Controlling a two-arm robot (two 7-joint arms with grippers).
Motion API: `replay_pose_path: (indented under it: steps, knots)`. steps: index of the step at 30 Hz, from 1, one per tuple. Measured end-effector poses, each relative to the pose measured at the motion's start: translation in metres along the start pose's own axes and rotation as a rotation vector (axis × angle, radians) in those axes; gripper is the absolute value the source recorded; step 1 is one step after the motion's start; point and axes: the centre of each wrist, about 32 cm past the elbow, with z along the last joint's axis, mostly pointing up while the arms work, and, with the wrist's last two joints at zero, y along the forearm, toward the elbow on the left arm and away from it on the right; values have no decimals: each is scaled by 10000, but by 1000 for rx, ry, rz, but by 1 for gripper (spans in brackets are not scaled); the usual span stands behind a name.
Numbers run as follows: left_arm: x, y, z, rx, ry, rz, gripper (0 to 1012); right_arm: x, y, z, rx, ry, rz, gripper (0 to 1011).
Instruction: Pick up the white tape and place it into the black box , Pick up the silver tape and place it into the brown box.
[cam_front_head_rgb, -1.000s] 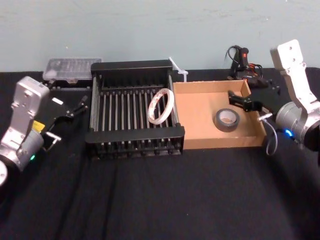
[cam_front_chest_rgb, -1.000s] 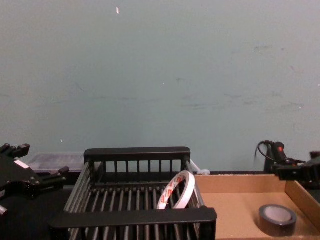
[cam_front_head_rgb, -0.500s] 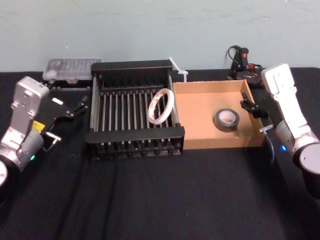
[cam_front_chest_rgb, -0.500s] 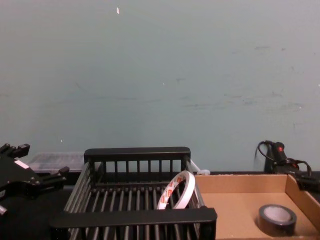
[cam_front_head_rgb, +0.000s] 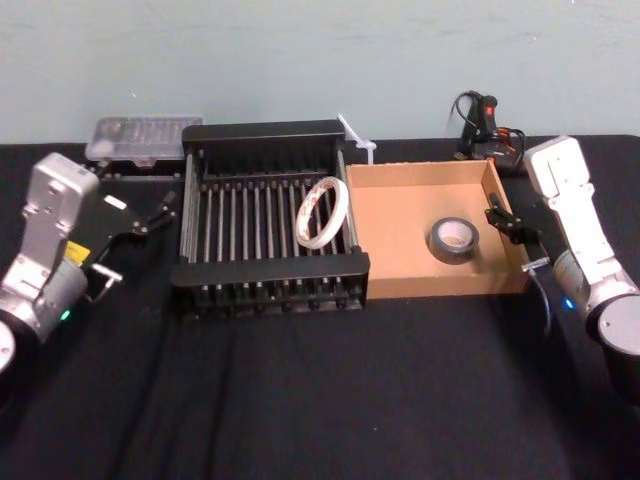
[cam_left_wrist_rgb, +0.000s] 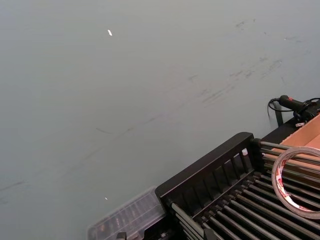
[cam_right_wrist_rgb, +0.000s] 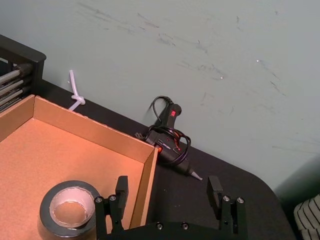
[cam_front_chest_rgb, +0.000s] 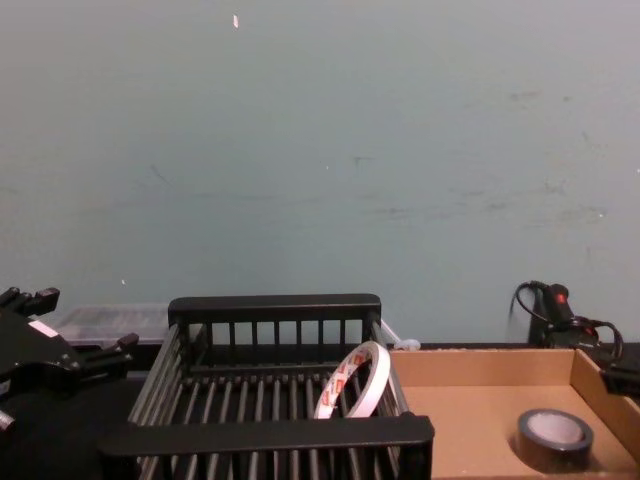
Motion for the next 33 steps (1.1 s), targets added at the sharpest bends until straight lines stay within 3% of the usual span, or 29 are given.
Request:
replay_pose_path:
  steps: [33]
  knots:
    - [0, 0, 0, 0, 0, 0, 1001, -5, 0, -4, 0, -6, 3, 1002]
